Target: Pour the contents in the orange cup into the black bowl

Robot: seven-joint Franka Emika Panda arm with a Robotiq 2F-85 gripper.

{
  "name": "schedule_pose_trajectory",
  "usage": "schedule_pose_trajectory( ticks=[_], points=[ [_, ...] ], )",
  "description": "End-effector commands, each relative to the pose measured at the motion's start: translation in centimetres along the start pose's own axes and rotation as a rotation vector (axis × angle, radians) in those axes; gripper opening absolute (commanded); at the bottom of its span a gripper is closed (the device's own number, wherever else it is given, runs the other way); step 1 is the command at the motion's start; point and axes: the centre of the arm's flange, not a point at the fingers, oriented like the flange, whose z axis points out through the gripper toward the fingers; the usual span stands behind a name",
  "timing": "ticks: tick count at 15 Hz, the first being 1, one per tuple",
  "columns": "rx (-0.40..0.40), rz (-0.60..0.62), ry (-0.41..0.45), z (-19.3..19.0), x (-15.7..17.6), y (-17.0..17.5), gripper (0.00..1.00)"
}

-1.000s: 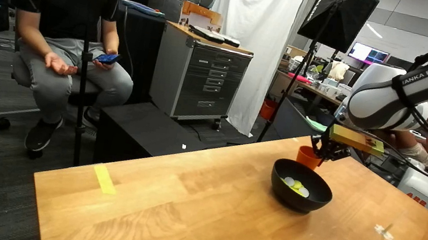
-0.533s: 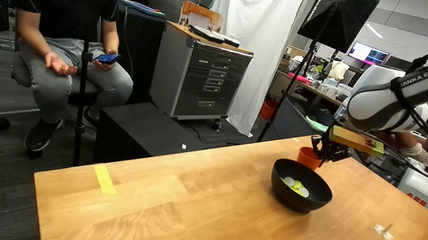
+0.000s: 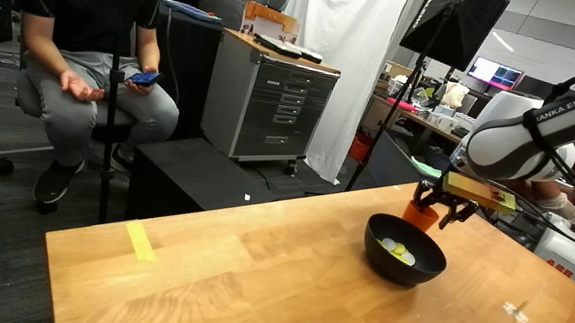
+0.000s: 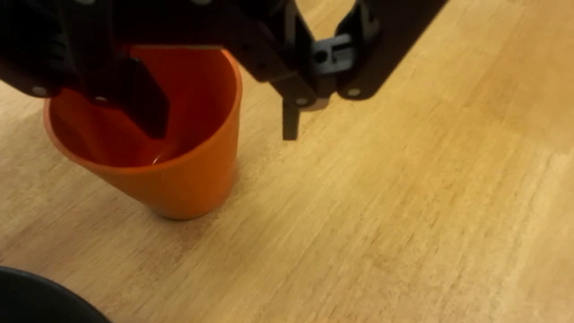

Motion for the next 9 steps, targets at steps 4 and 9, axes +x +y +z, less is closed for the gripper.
schedule_pose_trajectory(
  ticks=[4,9],
  points=[
    [0.041,0.005,0.057,-1.3,-1.1,1.7,1.0],
    [0.071,-0.048,0.094,-2.8,-3.4,3.9,1.0]
  ],
)
